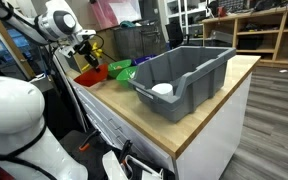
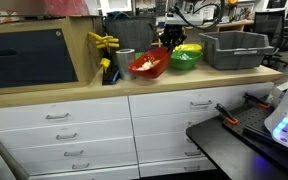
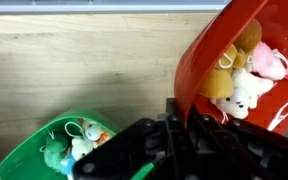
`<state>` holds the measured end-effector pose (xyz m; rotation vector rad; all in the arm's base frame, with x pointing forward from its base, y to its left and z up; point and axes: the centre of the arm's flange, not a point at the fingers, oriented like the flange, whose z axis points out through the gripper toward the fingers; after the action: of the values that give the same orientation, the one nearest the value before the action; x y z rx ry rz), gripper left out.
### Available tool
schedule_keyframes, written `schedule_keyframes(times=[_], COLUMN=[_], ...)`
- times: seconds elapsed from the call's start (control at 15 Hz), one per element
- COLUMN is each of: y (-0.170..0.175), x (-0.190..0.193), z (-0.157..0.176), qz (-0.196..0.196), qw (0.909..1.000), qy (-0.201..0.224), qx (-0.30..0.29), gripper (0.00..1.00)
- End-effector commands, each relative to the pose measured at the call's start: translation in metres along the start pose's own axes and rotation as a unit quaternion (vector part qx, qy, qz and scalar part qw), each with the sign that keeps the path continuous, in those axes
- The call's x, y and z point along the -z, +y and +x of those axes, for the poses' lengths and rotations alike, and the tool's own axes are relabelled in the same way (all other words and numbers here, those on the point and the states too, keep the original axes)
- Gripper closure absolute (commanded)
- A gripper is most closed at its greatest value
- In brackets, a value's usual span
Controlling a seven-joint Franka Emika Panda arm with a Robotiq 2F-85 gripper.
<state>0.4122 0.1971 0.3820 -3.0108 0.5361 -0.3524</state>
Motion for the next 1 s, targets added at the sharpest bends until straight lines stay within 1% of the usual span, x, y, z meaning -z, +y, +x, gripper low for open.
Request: schedule_keyframes(times=[0.0,0.27,0.6,0.73,0.93], y=[0.003,0.006,0.009,0.011,0.016], x=[0.026,0.039,0.067,0.079,0.101], z=[0.018,0.025,0.04,0.049,0.067], qz=[0.017,0.027,0.048,0.052,0.061], qw=[0.9996,0.9992,0.998,0.9976,0.9959], qy=[0.015,0.011,0.006,0.013,0.037], qx=[-0.017,-0.028,-0.04,-0.044,-0.056], gripper=[0.97,0.97,0.97,0.97,0.97])
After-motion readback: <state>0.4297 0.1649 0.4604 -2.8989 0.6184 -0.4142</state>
